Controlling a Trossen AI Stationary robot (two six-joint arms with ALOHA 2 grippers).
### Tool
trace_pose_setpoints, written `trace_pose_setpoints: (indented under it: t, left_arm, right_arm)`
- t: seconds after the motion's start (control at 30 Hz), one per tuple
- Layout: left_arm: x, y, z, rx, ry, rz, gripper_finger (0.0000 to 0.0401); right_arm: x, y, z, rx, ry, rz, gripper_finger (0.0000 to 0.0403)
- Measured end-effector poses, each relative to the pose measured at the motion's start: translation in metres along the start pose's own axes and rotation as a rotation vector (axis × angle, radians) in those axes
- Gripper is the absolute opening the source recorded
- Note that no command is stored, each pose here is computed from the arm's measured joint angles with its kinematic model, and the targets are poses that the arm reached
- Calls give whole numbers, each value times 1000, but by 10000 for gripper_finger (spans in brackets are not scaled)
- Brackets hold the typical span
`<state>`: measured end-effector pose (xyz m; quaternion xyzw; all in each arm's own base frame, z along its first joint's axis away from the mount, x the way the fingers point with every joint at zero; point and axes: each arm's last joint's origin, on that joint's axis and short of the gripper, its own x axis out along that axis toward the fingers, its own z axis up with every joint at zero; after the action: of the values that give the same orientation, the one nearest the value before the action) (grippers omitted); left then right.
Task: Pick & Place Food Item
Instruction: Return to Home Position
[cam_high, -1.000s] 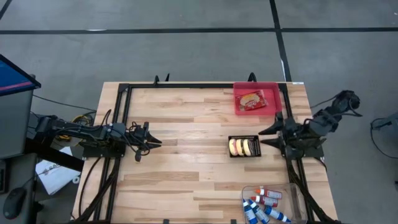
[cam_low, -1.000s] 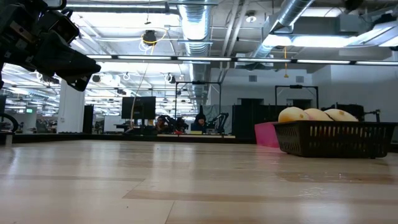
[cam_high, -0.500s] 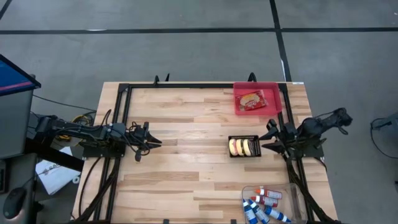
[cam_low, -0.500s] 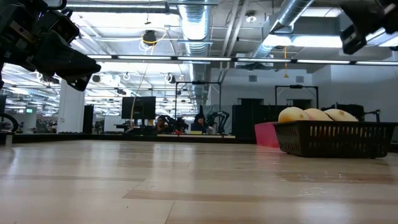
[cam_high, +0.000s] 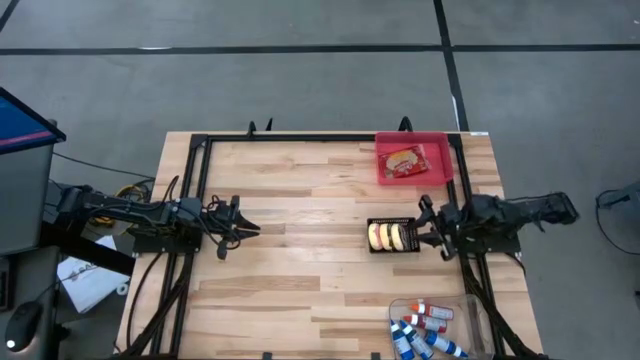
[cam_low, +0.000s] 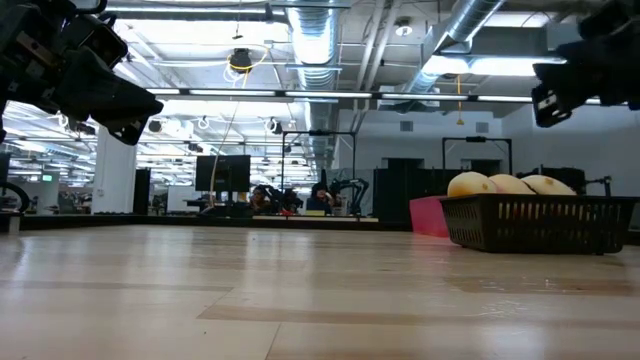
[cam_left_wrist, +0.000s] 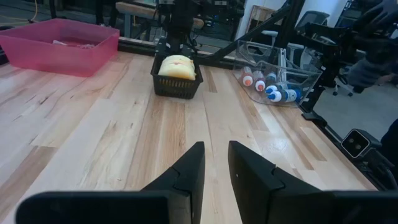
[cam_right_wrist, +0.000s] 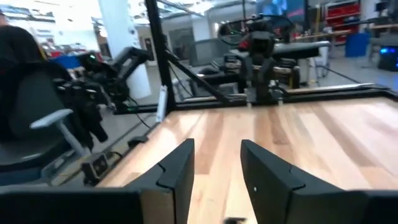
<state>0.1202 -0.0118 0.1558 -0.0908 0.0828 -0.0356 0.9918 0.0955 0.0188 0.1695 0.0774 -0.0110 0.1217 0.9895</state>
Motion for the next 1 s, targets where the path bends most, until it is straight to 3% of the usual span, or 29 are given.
trace_pose_setpoints:
  t: [0.33, 1.0]
  left_arm:
    - [0, 0, 0, 0, -1, -1, 68]
    - [0, 0, 0, 0, 0, 0, 68]
  right_arm:
    - [-1, -13, -1, -82, 5, -195, 120]
    - [-1, -14, -1, -77, 5, -209, 120]
